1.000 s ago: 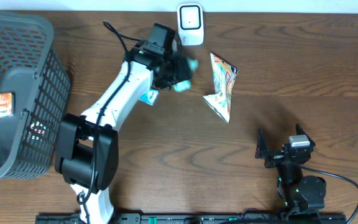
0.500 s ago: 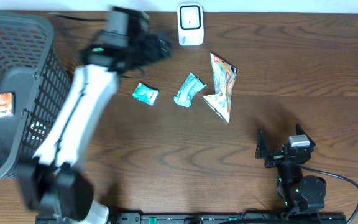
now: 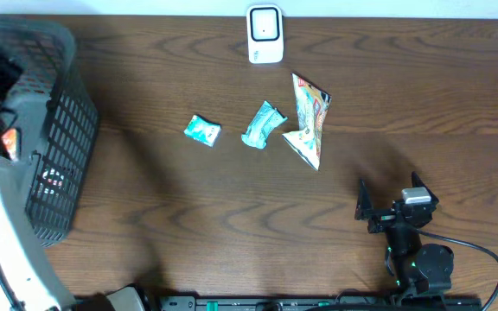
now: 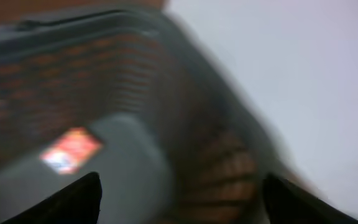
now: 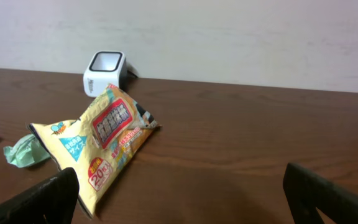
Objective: Scan the item barcode
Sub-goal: 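Grasp the orange packet inside the basket with the left gripper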
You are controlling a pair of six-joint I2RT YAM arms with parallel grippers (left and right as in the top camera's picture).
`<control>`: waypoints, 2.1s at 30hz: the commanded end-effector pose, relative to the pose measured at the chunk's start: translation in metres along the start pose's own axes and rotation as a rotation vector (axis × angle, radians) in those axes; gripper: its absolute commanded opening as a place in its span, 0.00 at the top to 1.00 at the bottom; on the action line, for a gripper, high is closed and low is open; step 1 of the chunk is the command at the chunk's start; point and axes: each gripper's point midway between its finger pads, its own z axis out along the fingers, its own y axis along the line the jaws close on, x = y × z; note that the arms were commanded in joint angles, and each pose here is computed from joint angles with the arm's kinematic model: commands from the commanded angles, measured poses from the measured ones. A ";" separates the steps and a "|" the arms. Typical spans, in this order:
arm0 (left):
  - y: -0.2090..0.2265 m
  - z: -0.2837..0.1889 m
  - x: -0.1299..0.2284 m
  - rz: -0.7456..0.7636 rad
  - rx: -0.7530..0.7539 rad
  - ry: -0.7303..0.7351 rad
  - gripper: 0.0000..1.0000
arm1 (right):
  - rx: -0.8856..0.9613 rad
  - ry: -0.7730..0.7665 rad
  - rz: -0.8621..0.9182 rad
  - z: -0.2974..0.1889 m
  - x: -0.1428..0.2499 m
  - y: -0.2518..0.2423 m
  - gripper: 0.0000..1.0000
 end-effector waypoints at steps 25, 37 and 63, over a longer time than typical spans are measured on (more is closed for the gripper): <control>0.146 0.203 0.134 0.744 -0.360 0.547 0.19 | 0.013 0.002 -0.014 0.000 0.001 -0.003 0.01; 0.168 0.229 0.146 0.761 -0.369 0.560 0.23 | 0.013 0.002 -0.014 0.000 0.001 -0.003 0.01; 0.197 0.228 0.170 0.666 -0.296 0.634 0.60 | 0.013 0.002 -0.014 0.000 0.001 -0.003 0.01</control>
